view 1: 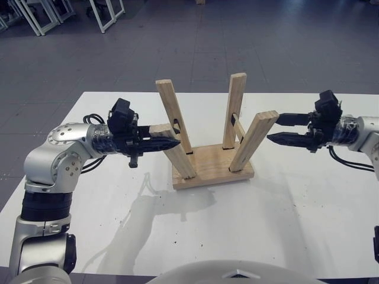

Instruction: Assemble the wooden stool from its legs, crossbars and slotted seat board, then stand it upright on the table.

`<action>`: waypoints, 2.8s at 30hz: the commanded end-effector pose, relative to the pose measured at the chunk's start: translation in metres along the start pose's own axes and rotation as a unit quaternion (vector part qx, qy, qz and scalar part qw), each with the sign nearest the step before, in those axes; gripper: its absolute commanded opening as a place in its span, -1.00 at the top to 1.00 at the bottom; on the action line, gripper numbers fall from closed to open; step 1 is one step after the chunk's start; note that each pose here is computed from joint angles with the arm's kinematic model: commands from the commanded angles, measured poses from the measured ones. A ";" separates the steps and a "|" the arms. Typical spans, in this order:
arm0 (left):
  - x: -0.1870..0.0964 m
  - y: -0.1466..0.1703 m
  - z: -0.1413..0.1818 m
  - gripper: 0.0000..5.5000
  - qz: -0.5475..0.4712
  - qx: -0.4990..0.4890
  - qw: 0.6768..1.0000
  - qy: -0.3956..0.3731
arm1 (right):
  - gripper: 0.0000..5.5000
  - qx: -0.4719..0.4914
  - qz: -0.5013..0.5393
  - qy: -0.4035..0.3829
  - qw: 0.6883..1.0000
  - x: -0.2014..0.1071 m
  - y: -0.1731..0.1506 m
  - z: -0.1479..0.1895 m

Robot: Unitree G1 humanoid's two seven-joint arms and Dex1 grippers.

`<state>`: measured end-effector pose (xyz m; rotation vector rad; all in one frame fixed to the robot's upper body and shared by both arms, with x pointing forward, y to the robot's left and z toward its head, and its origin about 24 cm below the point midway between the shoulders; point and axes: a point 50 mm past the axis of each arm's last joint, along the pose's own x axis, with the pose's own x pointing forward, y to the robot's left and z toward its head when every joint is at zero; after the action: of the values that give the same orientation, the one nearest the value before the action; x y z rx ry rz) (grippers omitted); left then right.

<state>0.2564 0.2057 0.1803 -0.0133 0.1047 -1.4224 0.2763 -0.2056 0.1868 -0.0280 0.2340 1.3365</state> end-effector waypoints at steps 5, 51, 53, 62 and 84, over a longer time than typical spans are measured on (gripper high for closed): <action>0.005 -0.002 -0.004 0.54 -0.022 -0.010 1.000 0.006 | -0.18 -0.001 0.053 0.006 0.999 0.026 0.005 -0.001; -0.057 0.032 -0.024 -0.24 0.127 -0.227 0.952 -0.160 | -0.46 0.382 -0.082 -0.122 0.912 -0.049 -0.024 -0.055; -0.061 0.001 -0.043 -0.24 0.148 -0.201 0.964 -0.092 | -0.46 0.346 -0.118 -0.058 0.929 -0.071 -0.006 -0.066; -0.037 -0.074 -0.091 -0.24 0.081 -0.138 0.978 0.135 | -0.46 0.103 -0.035 0.328 0.938 -0.086 0.059 -0.122; 0.014 -0.062 -0.091 0.26 0.024 -0.081 0.991 0.108 | 0.10 0.090 0.005 0.163 0.982 -0.004 0.064 -0.090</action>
<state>0.1863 0.1867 0.0845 -0.0122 0.4113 -1.3514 0.1940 -0.2123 0.0968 -0.1186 0.6745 1.3056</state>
